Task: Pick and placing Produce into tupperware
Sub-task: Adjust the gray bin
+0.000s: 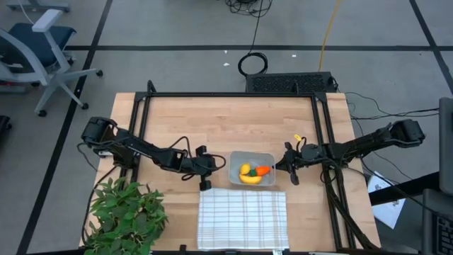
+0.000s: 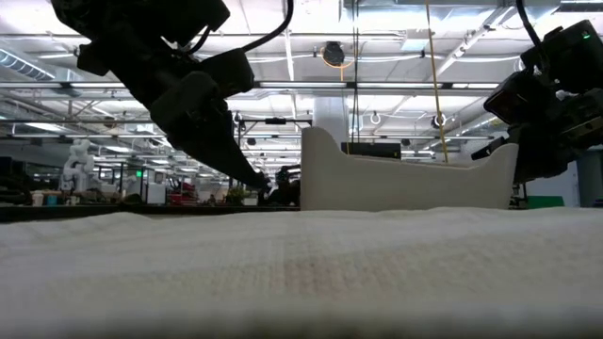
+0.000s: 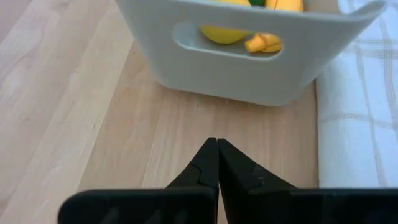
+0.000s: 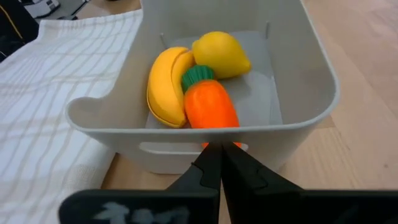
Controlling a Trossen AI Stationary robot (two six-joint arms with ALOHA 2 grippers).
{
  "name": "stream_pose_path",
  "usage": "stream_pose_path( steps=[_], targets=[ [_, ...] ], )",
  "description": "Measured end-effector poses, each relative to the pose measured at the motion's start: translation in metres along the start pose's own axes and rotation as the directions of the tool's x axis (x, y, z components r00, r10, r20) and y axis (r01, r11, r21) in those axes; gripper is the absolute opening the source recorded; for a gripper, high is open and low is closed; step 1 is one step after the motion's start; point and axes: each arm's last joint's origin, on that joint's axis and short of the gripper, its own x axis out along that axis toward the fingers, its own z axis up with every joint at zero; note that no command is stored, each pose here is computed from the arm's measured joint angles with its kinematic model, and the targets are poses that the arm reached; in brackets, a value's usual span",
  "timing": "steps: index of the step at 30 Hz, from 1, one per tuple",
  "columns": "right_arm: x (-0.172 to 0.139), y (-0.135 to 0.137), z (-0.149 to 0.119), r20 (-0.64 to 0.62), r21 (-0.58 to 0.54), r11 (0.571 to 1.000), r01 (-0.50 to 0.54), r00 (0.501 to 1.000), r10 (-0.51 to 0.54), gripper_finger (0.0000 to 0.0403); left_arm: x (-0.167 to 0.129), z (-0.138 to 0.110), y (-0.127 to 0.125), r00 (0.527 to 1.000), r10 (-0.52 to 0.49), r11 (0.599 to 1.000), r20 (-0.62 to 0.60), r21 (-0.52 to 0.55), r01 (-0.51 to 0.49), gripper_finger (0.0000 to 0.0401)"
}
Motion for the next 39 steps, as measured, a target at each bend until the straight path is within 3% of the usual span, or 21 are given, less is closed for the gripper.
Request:
stream_pose_path(
  steps=[16, 24, 39],
  targets=[
    [-0.006, 0.004, 0.016, 0.159, -0.026, 0.998, -0.054, 0.986, 0.057, 0.0000, 0.001, 0.001, 0.005, 1.000, 0.011, 1.000, 0.002, 0.019, -0.011, 0.0000],
    [-0.006, 0.003, 0.013, 0.123, -0.014, 0.999, -0.049, 0.991, 0.050, 0.0000, 0.001, 0.003, 0.004, 1.000, 0.011, 0.999, -0.001, 0.043, -0.011, 0.0000],
    [-0.006, 0.002, 0.006, 0.054, -0.010, 1.000, -0.024, 0.998, 0.024, 0.0000, -0.010, 0.062, 0.000, 0.997, -0.011, 0.986, 0.074, 0.167, -0.001, 0.0005]
  ],
)
